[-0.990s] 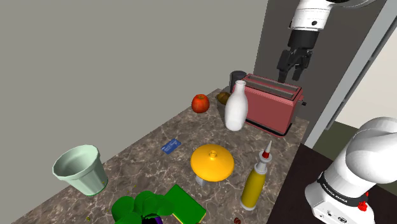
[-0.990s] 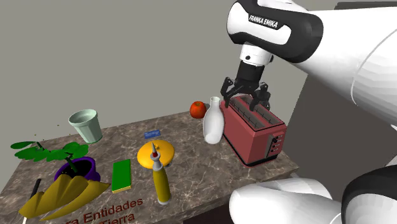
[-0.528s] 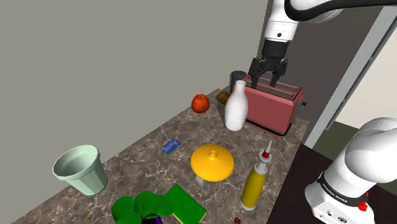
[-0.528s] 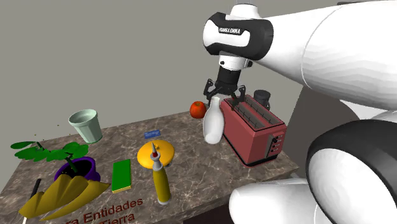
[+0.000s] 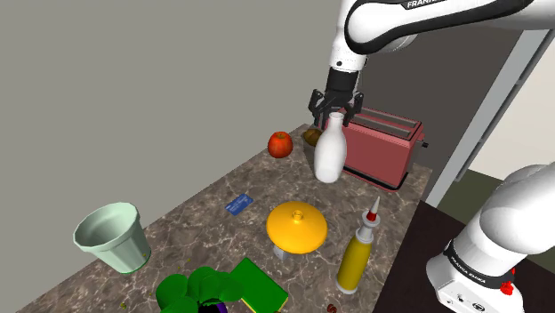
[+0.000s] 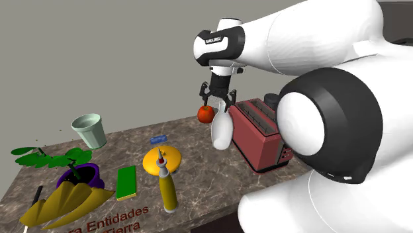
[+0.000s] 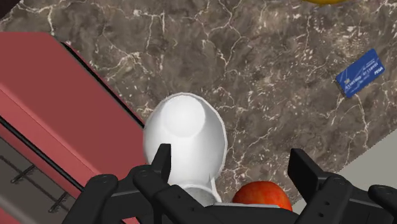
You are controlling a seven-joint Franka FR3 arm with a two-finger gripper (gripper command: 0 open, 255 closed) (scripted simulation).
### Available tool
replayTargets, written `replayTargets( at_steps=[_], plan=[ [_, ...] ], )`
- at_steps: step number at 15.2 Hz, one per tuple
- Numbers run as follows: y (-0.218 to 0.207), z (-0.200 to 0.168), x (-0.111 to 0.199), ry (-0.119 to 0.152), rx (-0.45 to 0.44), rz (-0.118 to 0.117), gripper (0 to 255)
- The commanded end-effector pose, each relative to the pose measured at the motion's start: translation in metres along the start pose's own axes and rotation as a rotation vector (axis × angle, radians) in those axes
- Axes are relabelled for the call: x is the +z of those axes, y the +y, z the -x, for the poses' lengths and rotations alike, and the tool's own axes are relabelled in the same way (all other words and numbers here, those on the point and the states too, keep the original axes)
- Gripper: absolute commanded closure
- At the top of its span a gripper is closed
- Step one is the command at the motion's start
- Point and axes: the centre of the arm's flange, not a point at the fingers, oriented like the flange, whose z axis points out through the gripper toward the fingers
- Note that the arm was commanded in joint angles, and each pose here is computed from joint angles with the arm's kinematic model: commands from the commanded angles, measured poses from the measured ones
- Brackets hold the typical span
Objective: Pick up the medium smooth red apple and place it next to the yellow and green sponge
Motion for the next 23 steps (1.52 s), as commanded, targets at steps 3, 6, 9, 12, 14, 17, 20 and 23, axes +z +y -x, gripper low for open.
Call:
replayTargets(
  at_steps=[3, 6, 9, 12, 14, 17, 20, 23],
  plan=[
    [-0.033, -0.032, 0.02, 0.028, 0.116, 0.003, 0],
    [-0.054, -0.059, 0.035, 0.049, 0.2, 0.007, 0],
    [-0.073, -0.089, 0.05, 0.069, 0.284, 0.011, 0],
    [-0.089, -0.12, 0.064, 0.09, 0.368, 0.014, 0],
    [-0.098, -0.142, 0.073, 0.104, 0.424, 0.017, 0],
    [-0.11, -0.176, 0.086, 0.124, 0.508, 0.021, 0],
    [-0.112, -0.186, 0.1, 0.13, 0.532, 0.022, 0],
    [-0.111, -0.188, 0.115, 0.13, 0.532, 0.022, 0]
  ],
)
